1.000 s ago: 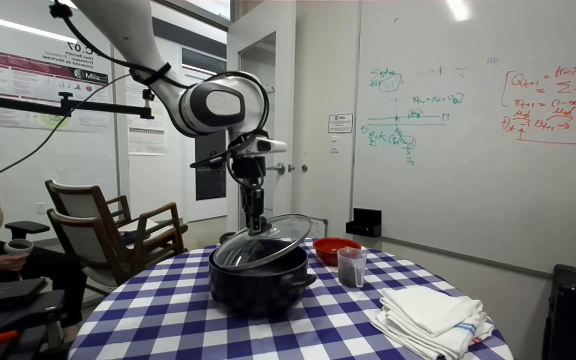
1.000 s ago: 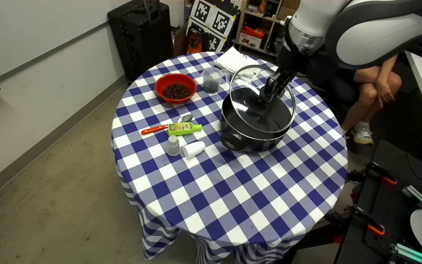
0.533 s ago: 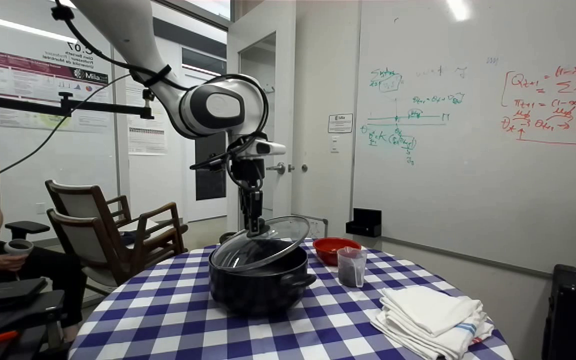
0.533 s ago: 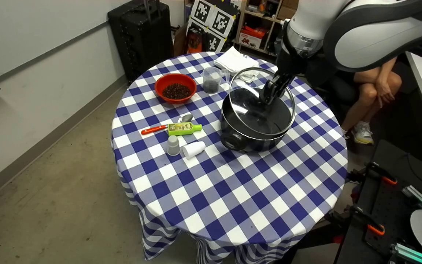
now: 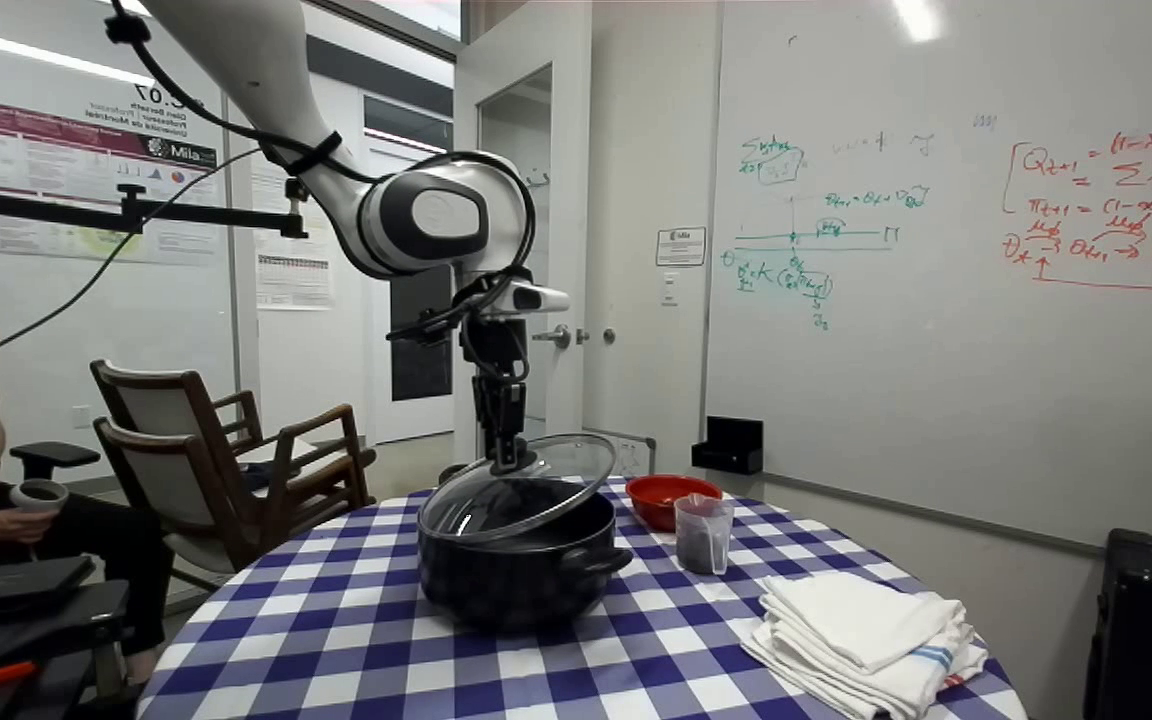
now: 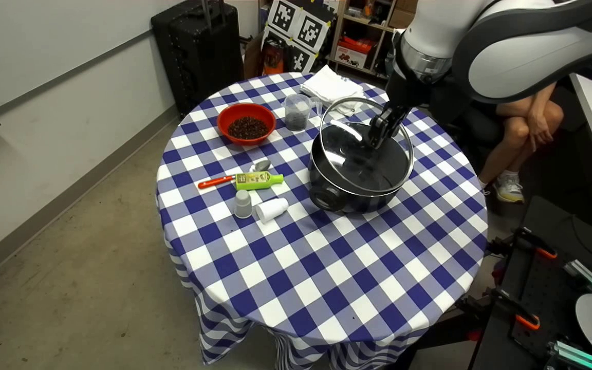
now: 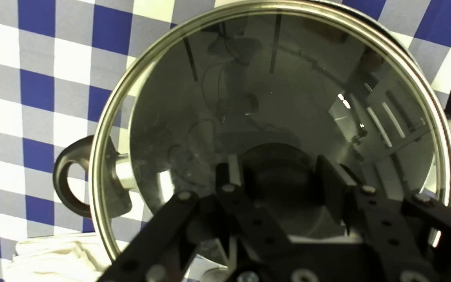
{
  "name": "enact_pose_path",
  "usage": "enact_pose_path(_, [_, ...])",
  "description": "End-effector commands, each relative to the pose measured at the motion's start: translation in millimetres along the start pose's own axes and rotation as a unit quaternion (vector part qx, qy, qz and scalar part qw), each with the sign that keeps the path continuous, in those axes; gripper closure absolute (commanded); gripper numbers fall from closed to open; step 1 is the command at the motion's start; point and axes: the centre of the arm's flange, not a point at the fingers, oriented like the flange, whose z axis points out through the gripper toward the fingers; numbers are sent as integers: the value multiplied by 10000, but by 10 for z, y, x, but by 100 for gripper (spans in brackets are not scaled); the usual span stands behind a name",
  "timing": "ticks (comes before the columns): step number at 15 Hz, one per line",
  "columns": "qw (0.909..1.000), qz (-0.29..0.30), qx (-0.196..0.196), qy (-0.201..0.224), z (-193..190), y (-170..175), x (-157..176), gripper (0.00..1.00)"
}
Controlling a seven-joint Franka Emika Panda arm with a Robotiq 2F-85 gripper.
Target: Put the lid on the table, then put the lid back on the pot
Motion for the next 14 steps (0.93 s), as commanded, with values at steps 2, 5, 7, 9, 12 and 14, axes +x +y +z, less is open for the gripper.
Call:
enact_pose_path(2, [9994, -334, 58, -75, -91, -48, 44, 76])
enact_pose_path(5, [9982, -553, 36, -232, -75, -61, 61, 76])
enact_pose_path(7, [9968, -702, 10, -380, -64, -71, 74, 76])
enact_pose_path(9, [9953, -816, -12, -526, -42, -78, 68, 76])
enact_pose_path(12, [9936, -933, -26, -639, -24, -95, 76, 76])
enact_pose_path(14, [9928, -990, -30, -671, -9, -106, 87, 76])
